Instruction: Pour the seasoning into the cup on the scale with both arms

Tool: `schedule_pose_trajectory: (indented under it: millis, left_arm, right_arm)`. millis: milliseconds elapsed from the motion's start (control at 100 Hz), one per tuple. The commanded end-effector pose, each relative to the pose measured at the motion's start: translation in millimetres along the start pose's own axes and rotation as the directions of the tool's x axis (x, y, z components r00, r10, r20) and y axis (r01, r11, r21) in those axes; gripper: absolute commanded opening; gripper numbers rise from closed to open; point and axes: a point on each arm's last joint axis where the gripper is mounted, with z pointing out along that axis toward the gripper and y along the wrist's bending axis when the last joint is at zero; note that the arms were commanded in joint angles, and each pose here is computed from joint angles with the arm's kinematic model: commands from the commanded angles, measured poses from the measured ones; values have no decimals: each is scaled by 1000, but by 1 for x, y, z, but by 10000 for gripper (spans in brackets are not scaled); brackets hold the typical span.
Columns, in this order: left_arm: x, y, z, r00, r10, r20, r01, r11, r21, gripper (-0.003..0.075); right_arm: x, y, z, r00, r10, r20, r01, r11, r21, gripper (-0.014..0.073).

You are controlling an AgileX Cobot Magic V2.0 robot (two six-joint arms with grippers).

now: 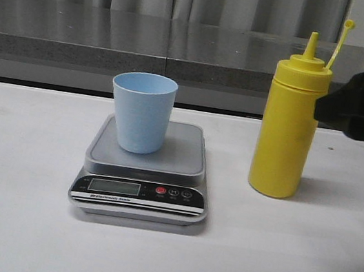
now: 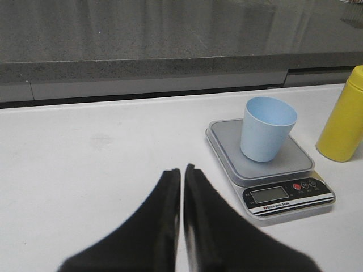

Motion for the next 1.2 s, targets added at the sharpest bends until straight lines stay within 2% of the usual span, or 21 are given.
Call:
schedule_pose_trajectory:
  millis: [0,150,570,740,860,1050,1190]
  left_arm:
    - [-14,-3,-3,996,-17,87,16,1000,18,10]
    - [-14,-3,-3,996,-17,87,16,1000,18,10]
    - [-14,-3,-3,996,-17,87,16,1000,18,10]
    - [-14,-3,-3,996,-17,87,16,1000,18,10]
    - [-14,-3,-3,996,-17,87,16,1000,18,10]
    - [-14,-3,-3,996,-17,87,16,1000,18,10]
    - [-14,-3,-3,996,-17,87,16,1000,18,10]
  right_arm:
    - [-16,8,8,988,0,157,8,998,-55,630]
    - [-7,8,29,993,3,117,4,998,-62,630]
    - [-13,9,90,992,32,119,-23,997,-75,630]
    - [-13,9,100,992,40,120,-30,996,-81,602]
    - [-13,9,101,992,40,118,-30,996,-80,484]
    - [-12,9,101,993,39,111,-30,996,-78,140]
    - [-12,9,101,994,26,104,-18,997,-75,-13]
